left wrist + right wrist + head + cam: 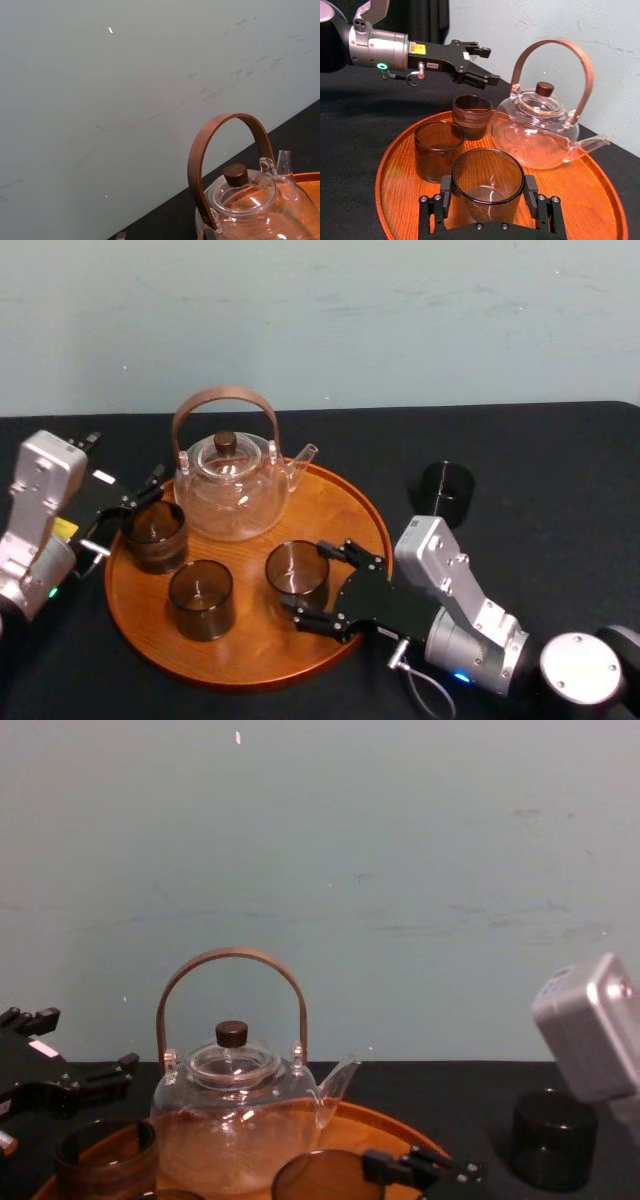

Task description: Pick up the glass from the table and place it on the tray.

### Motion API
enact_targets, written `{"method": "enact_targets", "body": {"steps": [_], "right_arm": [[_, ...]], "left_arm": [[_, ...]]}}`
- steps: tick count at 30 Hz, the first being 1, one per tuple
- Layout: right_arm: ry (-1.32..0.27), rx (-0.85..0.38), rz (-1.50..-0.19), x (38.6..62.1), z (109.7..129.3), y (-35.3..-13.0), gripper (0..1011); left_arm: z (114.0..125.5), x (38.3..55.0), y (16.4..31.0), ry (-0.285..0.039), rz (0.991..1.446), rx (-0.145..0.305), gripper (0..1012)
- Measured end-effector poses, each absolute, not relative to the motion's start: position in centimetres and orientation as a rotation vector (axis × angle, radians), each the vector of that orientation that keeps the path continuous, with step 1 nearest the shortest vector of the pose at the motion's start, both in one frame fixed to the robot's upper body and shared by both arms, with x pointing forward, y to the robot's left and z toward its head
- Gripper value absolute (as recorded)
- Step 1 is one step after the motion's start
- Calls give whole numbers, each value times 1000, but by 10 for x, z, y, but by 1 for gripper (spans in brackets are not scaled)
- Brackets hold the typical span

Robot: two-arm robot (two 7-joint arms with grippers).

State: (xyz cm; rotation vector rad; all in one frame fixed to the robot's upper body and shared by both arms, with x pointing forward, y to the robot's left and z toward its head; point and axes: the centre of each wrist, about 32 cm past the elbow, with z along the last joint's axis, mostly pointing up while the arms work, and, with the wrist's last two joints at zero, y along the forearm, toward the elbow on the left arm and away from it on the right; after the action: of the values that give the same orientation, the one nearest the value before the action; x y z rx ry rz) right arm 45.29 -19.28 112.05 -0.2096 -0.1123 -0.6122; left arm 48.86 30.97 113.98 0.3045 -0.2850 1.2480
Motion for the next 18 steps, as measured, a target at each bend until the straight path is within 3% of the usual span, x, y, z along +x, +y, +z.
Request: {"method": "enact_targets", "body": {"steps": [18], "right_arm": [[-95,-214,-576,459,1111,-181,891]], "left_arm": [[1140,489,310,-285,1248,304,1002]]}}
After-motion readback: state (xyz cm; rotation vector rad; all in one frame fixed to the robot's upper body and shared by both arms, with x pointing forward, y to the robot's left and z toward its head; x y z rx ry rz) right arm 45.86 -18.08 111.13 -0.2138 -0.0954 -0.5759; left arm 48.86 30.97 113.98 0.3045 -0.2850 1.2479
